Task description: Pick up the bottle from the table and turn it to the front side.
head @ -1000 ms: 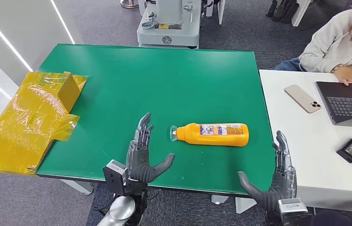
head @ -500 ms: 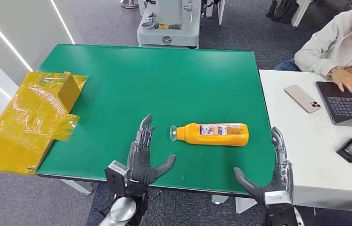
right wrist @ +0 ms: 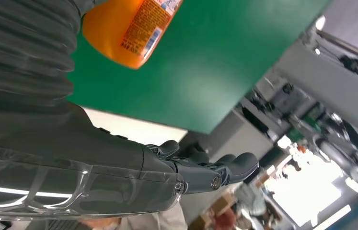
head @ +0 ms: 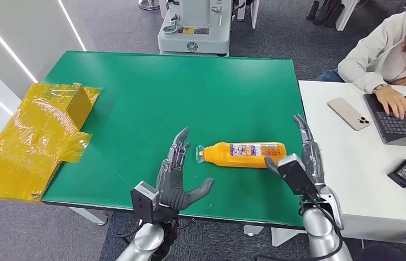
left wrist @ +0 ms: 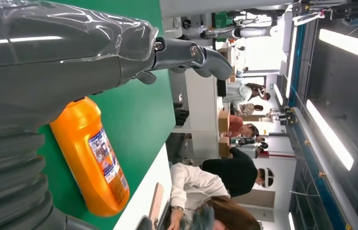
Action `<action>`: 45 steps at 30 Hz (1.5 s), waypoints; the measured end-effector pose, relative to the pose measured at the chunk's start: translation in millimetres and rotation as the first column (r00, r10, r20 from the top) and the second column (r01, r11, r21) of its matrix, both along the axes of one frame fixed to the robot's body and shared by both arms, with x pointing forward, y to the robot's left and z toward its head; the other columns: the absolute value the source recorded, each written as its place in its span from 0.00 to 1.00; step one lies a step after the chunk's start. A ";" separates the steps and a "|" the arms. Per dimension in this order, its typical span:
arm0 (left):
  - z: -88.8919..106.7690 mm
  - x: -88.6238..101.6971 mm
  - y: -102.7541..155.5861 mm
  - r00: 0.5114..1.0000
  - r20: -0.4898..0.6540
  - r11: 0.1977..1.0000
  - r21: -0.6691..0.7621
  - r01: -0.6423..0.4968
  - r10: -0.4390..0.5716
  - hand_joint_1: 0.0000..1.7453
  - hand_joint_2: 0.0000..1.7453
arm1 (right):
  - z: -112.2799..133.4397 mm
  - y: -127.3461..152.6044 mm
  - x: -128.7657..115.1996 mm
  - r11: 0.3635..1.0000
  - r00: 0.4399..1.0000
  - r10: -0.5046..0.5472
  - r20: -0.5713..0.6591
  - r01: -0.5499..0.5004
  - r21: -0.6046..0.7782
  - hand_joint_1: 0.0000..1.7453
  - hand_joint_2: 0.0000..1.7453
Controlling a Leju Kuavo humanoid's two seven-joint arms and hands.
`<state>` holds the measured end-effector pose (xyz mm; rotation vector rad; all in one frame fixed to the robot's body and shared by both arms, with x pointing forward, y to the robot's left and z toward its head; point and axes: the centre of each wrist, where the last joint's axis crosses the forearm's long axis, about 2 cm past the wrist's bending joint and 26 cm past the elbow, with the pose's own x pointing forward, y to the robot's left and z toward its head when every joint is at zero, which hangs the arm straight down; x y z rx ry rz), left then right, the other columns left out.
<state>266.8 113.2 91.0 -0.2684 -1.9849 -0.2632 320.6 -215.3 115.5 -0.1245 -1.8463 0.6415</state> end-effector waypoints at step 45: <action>-14.8 20.1 0.4 0.981 -0.183 0.997 -0.056 0.052 -0.061 0.00 1.00 | -0.9 -57.3 97.5 0.565 0.789 -0.041 -0.613 -0.488 -0.666 0.00 1.00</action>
